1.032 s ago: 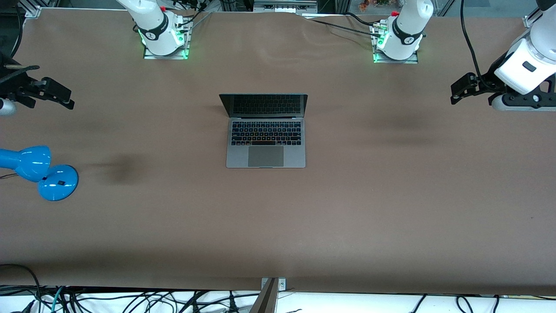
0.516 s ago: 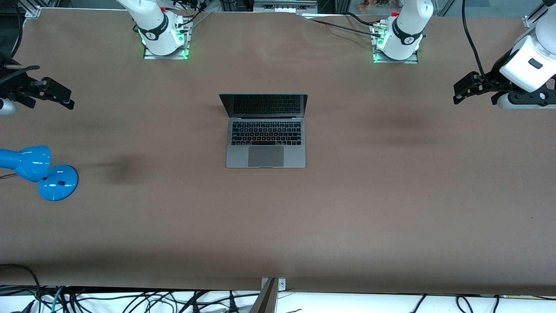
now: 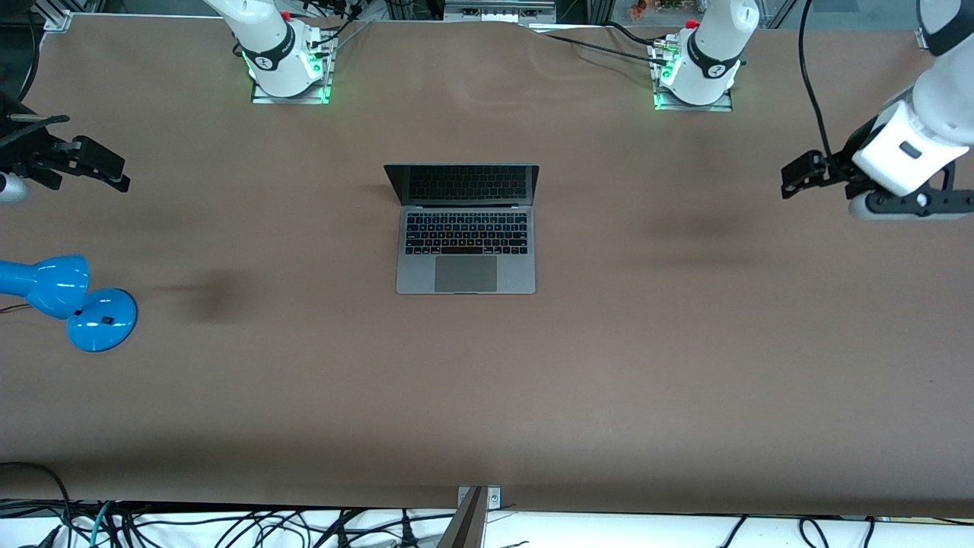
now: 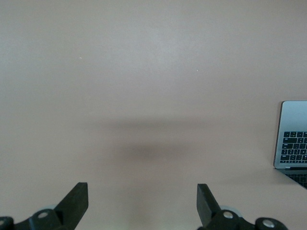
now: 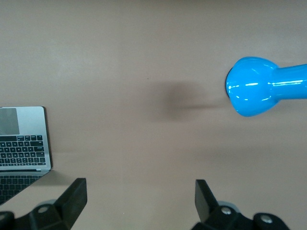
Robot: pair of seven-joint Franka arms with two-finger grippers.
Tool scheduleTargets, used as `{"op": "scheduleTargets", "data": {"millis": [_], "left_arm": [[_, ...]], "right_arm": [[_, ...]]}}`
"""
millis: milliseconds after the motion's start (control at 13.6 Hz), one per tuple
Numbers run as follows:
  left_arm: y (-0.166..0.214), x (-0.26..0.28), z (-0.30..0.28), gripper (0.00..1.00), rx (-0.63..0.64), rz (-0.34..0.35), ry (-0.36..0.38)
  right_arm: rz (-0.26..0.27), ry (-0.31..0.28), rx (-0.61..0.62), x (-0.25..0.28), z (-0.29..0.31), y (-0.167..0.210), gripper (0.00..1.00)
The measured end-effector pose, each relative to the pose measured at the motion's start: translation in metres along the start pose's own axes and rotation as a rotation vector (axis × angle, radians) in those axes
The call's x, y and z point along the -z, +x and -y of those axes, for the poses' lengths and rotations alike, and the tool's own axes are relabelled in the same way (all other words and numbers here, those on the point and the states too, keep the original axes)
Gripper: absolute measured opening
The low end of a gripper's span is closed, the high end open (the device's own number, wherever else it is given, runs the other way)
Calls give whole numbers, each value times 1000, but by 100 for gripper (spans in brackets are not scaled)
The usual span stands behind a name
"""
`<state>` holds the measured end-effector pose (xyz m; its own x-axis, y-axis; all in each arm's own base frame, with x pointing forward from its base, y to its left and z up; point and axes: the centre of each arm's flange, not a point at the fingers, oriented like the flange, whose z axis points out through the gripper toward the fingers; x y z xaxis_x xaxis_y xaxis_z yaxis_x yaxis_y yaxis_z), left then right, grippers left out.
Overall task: Close laptop with both arms from behind
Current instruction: 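Move the left gripper and the right gripper toward the laptop screen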
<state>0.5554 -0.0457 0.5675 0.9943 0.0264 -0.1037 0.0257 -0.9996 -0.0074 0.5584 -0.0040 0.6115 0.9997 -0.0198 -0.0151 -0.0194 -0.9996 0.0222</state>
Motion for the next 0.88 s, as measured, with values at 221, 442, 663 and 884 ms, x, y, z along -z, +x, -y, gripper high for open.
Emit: {"op": "scheduleTargets", "data": {"millis": [221, 442, 663, 884], "left_arm": [[18, -18, -13, 100, -19, 28, 2], [27, -35, -35, 100, -4, 57, 8], [42, -49, -63, 100, 105, 65, 17], [60, -66, -80, 100, 215, 80, 27]], "right_arm": [[8, -4, 3, -5, 1, 2, 100], [13, -4, 12, -6, 5, 3, 100], [49, -5, 72, -17, 34, 4, 100], [147, -16, 171, -39, 90, -3, 97]]}}
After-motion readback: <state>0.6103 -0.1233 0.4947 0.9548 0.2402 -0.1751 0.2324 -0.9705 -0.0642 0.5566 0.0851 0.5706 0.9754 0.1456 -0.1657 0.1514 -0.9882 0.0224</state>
